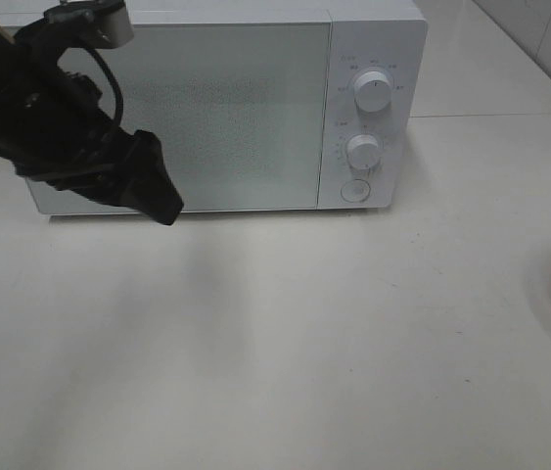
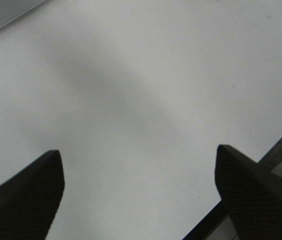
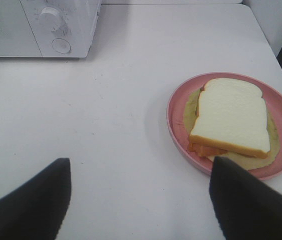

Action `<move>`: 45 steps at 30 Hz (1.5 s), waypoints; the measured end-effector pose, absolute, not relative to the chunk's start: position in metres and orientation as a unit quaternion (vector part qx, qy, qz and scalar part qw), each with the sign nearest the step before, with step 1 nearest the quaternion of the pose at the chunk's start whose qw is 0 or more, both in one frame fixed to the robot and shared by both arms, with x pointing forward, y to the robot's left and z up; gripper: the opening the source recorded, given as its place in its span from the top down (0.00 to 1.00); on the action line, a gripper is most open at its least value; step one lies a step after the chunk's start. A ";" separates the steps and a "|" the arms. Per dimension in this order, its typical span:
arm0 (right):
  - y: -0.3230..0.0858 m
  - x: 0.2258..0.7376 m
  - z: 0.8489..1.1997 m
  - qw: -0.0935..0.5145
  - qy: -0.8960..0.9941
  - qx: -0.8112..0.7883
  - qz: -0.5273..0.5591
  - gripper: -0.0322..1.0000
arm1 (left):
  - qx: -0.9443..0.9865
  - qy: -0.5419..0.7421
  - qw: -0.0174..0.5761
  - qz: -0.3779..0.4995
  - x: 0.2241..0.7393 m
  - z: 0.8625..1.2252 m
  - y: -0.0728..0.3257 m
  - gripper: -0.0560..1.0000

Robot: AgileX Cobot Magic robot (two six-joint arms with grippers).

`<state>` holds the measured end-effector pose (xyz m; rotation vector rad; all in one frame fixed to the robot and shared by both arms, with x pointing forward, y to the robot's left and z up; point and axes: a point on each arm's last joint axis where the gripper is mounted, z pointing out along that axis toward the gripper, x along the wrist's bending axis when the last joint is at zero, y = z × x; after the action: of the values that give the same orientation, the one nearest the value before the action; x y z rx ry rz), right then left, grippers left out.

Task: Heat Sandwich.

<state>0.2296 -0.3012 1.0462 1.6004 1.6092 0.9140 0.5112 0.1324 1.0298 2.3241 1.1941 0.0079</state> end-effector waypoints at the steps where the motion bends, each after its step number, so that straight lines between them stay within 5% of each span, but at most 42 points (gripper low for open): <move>1: -0.301 0.230 1.046 0.341 0.618 0.615 0.351 0.25 | 0.857 0.451 0.248 0.008 0.511 1.031 0.137 0.21; 8: -0.301 0.230 1.046 0.341 0.618 0.615 0.351 0.25 | 0.842 0.509 0.176 0.044 0.509 1.045 0.189 0.18; 16: -0.301 0.230 1.046 0.341 0.618 0.615 0.351 0.25 | 0.760 0.605 0.204 0.121 0.468 1.083 0.268 0.18; 45: -0.301 0.230 1.046 0.341 0.618 0.615 0.351 0.25 | 0.620 0.625 0.317 0.353 0.260 1.062 0.307 0.20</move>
<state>0.2296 -0.3012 1.0462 1.6004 1.6092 0.9140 0.2603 0.3073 1.0620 1.6323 1.6441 0.9304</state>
